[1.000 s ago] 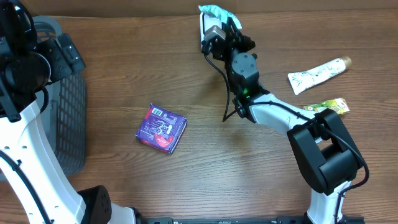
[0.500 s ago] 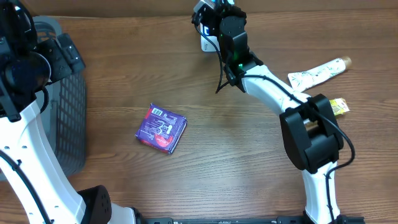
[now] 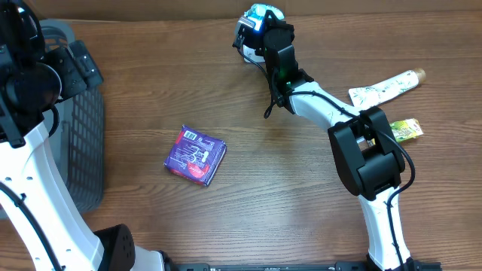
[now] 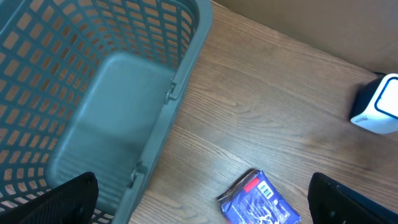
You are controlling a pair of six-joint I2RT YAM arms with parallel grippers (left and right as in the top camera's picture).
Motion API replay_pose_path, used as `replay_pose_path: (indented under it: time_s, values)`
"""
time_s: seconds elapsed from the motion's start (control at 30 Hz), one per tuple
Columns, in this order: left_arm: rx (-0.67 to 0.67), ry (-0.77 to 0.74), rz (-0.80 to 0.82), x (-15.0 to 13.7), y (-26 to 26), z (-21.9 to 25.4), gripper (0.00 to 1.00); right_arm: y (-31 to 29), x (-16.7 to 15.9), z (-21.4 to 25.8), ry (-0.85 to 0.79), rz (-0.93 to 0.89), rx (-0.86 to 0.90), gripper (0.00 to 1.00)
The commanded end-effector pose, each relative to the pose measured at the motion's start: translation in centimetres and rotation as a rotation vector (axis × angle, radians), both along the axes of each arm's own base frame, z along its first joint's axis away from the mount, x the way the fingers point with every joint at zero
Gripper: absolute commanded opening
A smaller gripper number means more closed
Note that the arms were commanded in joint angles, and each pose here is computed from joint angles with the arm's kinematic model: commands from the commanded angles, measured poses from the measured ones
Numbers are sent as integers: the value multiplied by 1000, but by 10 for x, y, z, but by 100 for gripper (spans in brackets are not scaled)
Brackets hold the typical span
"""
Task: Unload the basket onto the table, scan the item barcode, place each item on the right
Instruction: 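Hold the wipes pack barcode facing the scanner with the right gripper, then carry the wipes pack right and drop it on the scanned pile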
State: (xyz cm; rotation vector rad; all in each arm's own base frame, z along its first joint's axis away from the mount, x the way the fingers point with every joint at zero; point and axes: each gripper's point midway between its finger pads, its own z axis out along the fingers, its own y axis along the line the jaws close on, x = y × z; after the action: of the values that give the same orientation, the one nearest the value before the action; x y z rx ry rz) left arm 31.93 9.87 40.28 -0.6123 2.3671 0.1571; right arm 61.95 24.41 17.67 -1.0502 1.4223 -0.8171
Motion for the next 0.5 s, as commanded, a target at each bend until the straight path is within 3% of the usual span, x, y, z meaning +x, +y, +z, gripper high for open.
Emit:
replay_pose_path:
  time_s: [0.0, 0.3, 0.47]
  values:
    - [9, 6, -4, 0, 1, -1, 100, -3, 2, 27, -59, -26, 0, 4]
    - [9, 6, -4, 0, 1, -1, 100, -3, -9, 56, -90, -88, 20, 4]
    - [9, 6, -4, 0, 1, -1, 100, -22, -31, 95, -43, -194, 232, 4]
